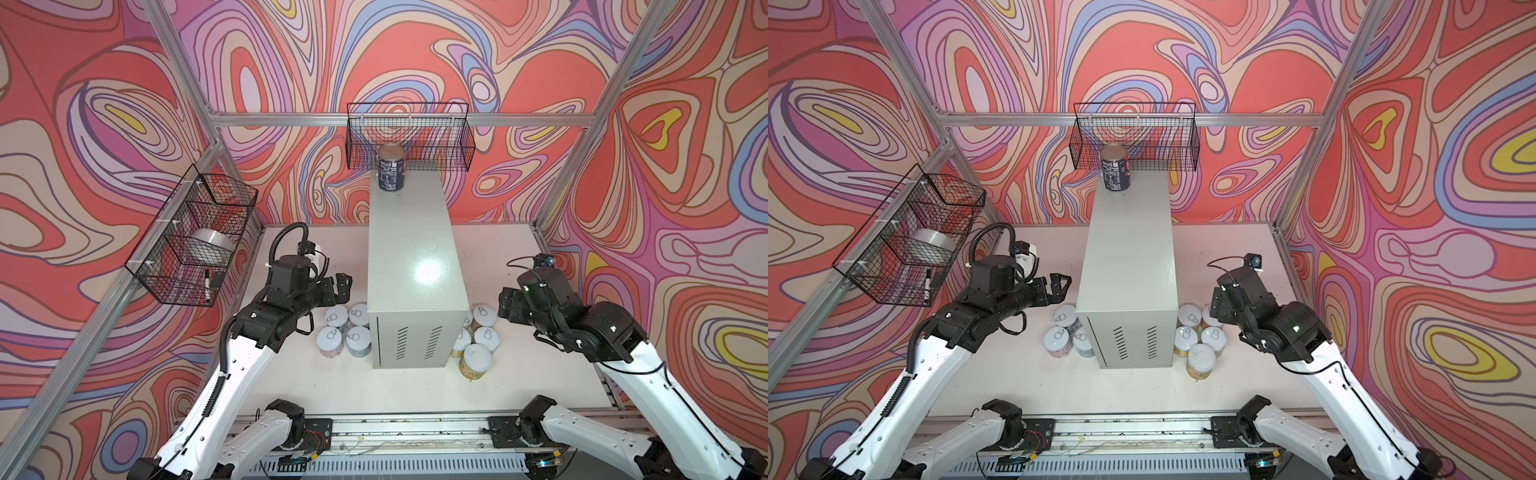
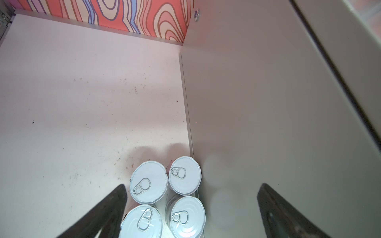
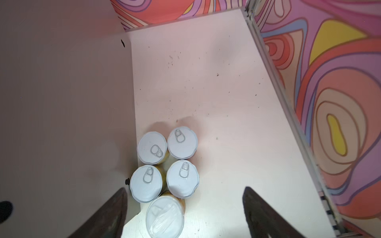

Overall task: Place and organize the canned foods onto the counter
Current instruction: 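Lower the right gripper over the cans beside the cabinet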

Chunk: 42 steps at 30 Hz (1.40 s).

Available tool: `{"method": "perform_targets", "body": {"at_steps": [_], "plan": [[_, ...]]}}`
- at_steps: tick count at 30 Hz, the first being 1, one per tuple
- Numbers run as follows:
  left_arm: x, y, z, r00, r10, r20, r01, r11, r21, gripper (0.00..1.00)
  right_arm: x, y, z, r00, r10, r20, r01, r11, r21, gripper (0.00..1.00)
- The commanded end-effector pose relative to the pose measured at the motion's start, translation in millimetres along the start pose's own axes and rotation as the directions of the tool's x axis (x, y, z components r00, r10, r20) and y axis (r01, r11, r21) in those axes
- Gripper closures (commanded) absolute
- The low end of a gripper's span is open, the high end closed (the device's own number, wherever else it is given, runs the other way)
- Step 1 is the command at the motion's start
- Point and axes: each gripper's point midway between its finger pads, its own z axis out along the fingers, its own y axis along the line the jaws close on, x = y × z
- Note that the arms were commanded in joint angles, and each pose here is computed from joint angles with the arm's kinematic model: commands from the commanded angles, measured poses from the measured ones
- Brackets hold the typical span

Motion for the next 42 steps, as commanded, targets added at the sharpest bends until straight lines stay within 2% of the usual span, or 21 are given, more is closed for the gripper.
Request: {"method": "perform_targets", "body": {"at_steps": [1, 6, 10, 17, 23, 31, 42], "plan": [[9.8, 4.3, 0.9, 1.0, -0.015, -0.018, 0.014, 1.0, -0.028, 0.01, 45.9, 0.8, 12.4, 0.983, 0.099, -0.155, -0.106, 0.994, -0.034, 0.09], [12.5, -0.2, 6.7, 1.0, -0.008, -0.018, 0.008, 1.0, -0.018, 0.01, 93.4, 0.6, 32.0, 0.951, 0.143, -0.274, -0.165, 0.985, -0.058, 0.05], [14.1, -3.9, 14.4, 1.0, -0.01, -0.02, 0.01, 1.0, -0.008, 0.02, 113.1, 0.2, 40.8, 0.946, 0.152, -0.286, -0.189, 0.976, -0.107, 0.02], [18.1, -6.1, 22.1, 1.0, -0.007, -0.026, 0.007, 1.0, -0.002, 0.02, 115.6, 5.3, 41.9, 0.952, 0.124, -0.279, -0.173, 0.972, -0.158, 0.02], [18.3, -4.0, 22.6, 1.0, -0.01, -0.015, 0.009, 1.0, -0.01, 0.02, 113.5, 6.4, 48.5, 0.959, 0.089, -0.269, -0.127, 0.984, -0.127, 0.03], [21.5, -0.1, 26.1, 1.0, 0.001, -0.024, -0.002, 1.0, -0.027, 0.02, 125.6, 11.8, 63.4, 0.952, 0.042, -0.302, -0.071, 0.994, -0.086, 0.04], [25.3, -1.7, 39.7, 0.999, 0.003, -0.041, -0.004, 1.0, -0.018, 0.03, 150.6, 32.1, 81.2, 0.931, 0.019, -0.365, -0.071, 0.989, -0.13, 0.03]]}}
